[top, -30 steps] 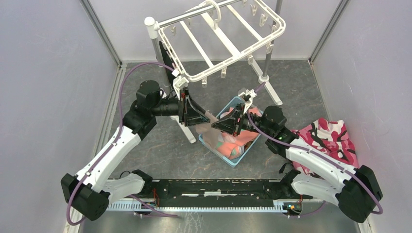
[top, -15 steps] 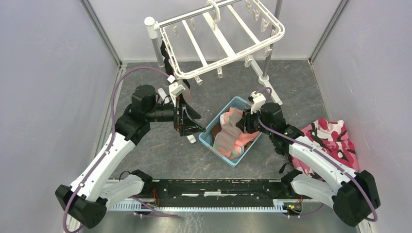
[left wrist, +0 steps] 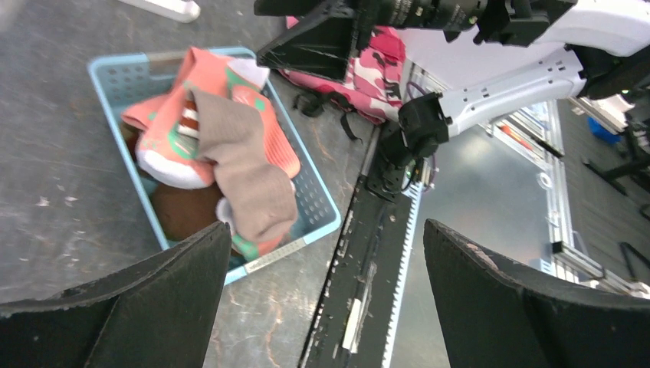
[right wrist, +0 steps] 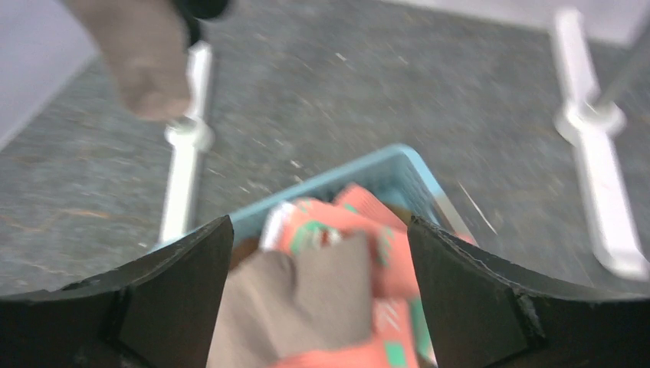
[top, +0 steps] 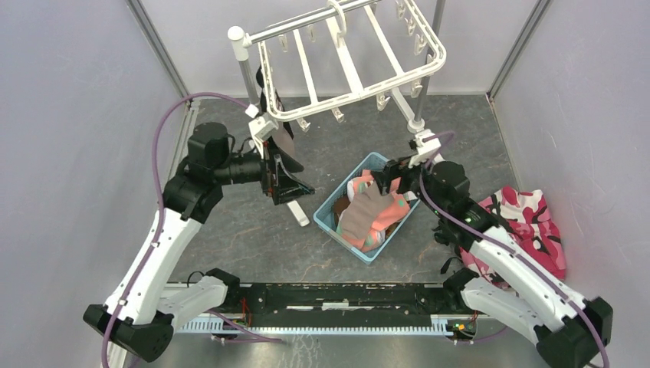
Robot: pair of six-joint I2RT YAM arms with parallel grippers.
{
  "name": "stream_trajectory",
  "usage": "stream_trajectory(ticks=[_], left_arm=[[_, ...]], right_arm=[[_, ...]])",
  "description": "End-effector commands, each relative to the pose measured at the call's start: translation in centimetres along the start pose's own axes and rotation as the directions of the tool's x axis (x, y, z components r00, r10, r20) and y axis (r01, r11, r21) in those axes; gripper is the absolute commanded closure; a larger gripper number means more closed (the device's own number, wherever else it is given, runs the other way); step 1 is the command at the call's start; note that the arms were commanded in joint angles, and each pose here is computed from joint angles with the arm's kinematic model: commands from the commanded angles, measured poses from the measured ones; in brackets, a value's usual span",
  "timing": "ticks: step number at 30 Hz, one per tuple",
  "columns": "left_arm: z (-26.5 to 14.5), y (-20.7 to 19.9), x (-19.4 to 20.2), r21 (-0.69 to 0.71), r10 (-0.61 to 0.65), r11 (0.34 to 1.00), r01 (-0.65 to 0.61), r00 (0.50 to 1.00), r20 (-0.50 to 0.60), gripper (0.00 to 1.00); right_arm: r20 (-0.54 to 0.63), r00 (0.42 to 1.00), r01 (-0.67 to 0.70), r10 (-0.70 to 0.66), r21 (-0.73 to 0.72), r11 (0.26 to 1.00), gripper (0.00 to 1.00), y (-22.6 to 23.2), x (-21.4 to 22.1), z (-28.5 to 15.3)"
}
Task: Remove the socks clipped to the hanger
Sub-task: Place the sock in the bin, then remove the sock from the hanger.
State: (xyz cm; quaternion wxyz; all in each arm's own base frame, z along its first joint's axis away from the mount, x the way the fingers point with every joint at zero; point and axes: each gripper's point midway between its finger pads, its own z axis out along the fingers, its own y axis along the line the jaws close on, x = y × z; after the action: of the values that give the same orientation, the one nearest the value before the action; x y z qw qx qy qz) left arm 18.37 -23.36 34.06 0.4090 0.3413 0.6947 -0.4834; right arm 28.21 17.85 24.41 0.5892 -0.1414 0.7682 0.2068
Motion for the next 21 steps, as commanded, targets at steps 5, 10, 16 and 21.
stream_trajectory(ticks=[5,10,16,21], left_arm=[[-3.8,0.4,-3.5,-0.035,0.024,0.999,-0.022,0.999,0.045,0.00],[-5.7,1.2,-4.6,-0.071,0.023,0.997,-0.017,0.996,0.086,0.00],[-6.2,1.5,-5.5,-0.117,0.016,0.993,-0.002,0.993,0.120,0.00],[-6.3,1.6,-5.5,-0.121,0.004,0.993,0.012,0.992,0.127,0.00]], right_arm=[[0.290,0.955,0.180,-0.067,-0.385,0.905,0.02,12.9,-5.6,6.4],[0.373,0.928,0.187,0.012,-0.493,0.849,0.02,17.8,-7.5,11.0],[0.430,0.900,0.103,0.064,-0.354,0.930,0.02,17.3,-9.0,17.2],[0.447,0.890,0.041,0.093,-0.282,0.958,0.02,17.2,-9.5,22.3]])
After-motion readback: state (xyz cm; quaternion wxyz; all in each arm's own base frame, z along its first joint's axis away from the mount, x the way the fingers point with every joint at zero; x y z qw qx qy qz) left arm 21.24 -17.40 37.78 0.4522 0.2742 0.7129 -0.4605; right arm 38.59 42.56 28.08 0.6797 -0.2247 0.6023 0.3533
